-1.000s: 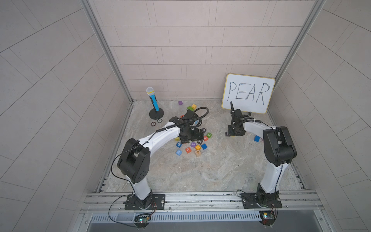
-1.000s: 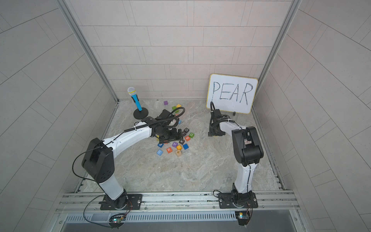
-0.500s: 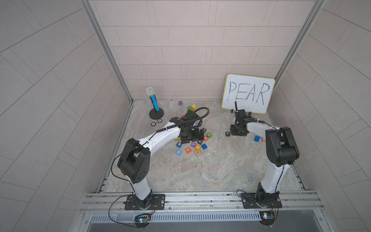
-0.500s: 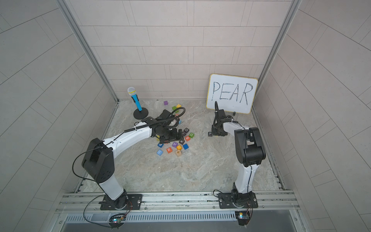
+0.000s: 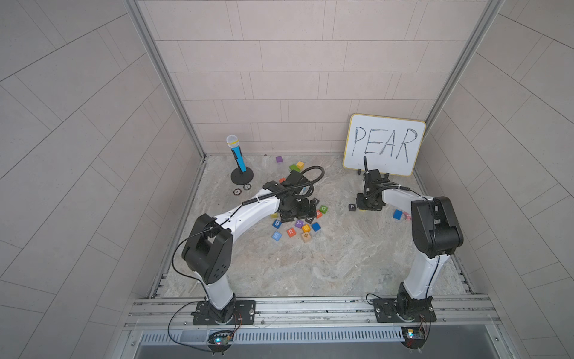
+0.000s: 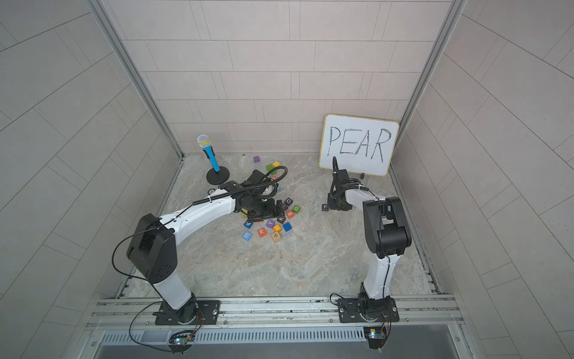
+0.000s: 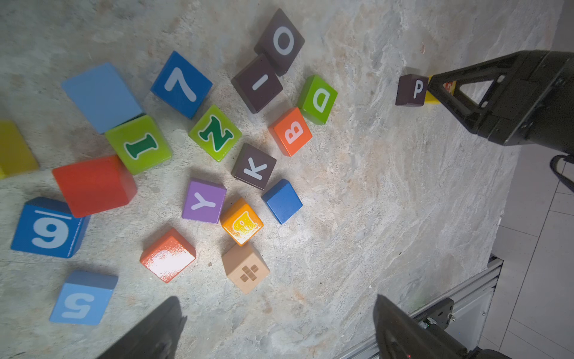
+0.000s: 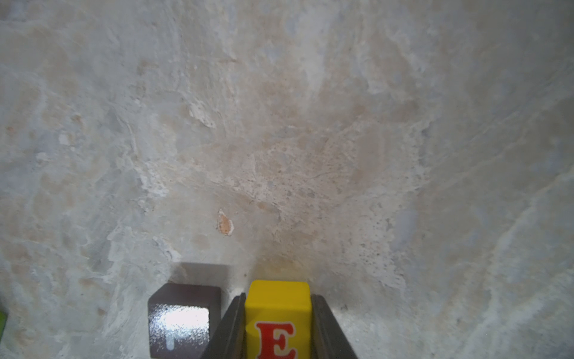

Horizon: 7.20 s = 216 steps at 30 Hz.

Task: Spell the uppercase word “pear” with letter blocks
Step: Place the letter block at the center of the board, then pick up the letter block from the center of the board, then place the letter block at the center of the board.

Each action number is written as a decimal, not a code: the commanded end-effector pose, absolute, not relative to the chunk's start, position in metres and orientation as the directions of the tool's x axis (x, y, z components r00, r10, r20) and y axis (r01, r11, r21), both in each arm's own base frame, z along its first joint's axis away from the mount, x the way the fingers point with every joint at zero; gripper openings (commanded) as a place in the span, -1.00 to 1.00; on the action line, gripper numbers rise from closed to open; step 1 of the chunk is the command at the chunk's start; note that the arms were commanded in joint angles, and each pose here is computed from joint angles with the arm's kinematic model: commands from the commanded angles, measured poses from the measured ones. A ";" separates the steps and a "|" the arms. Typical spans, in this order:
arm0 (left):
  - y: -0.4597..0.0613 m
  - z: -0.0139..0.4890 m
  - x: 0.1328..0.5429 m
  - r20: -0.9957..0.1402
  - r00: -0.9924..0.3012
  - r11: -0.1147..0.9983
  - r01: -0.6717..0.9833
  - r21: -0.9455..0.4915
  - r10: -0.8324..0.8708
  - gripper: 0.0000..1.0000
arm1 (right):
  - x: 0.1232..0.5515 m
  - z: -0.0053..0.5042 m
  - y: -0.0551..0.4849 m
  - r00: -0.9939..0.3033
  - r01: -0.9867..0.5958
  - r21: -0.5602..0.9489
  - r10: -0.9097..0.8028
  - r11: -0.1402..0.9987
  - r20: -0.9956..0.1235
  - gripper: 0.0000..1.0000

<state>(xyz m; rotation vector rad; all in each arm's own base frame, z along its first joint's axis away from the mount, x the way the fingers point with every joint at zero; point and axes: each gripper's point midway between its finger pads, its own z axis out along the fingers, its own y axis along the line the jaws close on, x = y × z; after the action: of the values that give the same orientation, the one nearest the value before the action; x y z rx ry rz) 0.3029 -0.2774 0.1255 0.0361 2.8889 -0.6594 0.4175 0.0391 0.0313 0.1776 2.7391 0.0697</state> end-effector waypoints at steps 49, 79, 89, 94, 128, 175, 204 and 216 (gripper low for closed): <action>-0.257 0.141 0.308 -0.225 -0.974 0.922 0.073 -0.381 -0.016 1.00 | 0.383 0.106 0.037 -0.876 0.120 0.100 0.153 0.988 -0.458 0.20; -0.189 0.132 0.353 -0.182 -0.983 0.958 0.020 -0.286 -0.034 1.00 | 0.413 0.128 0.201 -0.749 -0.399 0.053 -0.292 0.915 -0.595 0.87; -0.186 0.130 0.358 -0.158 -0.983 0.937 -0.028 -0.349 -0.089 1.00 | 0.494 0.105 0.265 -0.551 -0.666 -0.045 -0.531 0.745 -0.644 0.60; -0.186 0.118 0.352 -0.133 -0.987 0.934 -0.042 -0.355 -0.095 1.00 | 0.514 0.107 0.289 -0.493 -0.706 -0.037 -0.528 0.708 -0.691 0.52; -0.182 0.113 0.345 -0.129 -0.985 0.927 -0.058 -0.369 -0.113 1.00 | 0.533 0.041 0.308 -0.542 -0.734 -0.041 -0.621 0.678 -0.566 -0.11; -0.230 0.141 0.311 -0.244 -0.967 0.884 0.055 -0.463 -0.067 1.00 | 0.316 0.106 0.124 -0.810 0.063 0.086 0.102 0.994 -0.578 -0.69; -0.246 0.125 0.303 -0.236 -0.972 0.897 0.091 -0.432 -0.015 1.00 | 0.294 0.035 0.104 -0.822 0.175 0.109 0.206 0.978 -0.531 -0.40; -0.245 0.124 0.303 -0.238 -0.971 0.899 0.092 -0.429 -0.015 1.00 | 0.299 0.025 0.117 -0.862 0.154 0.128 0.196 0.980 -0.468 0.09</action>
<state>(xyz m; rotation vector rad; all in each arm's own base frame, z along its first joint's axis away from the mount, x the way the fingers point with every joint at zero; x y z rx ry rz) 0.3021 -0.2474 0.1292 0.0524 2.8204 -0.6709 0.3030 0.1168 0.0234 0.2305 2.6096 0.0995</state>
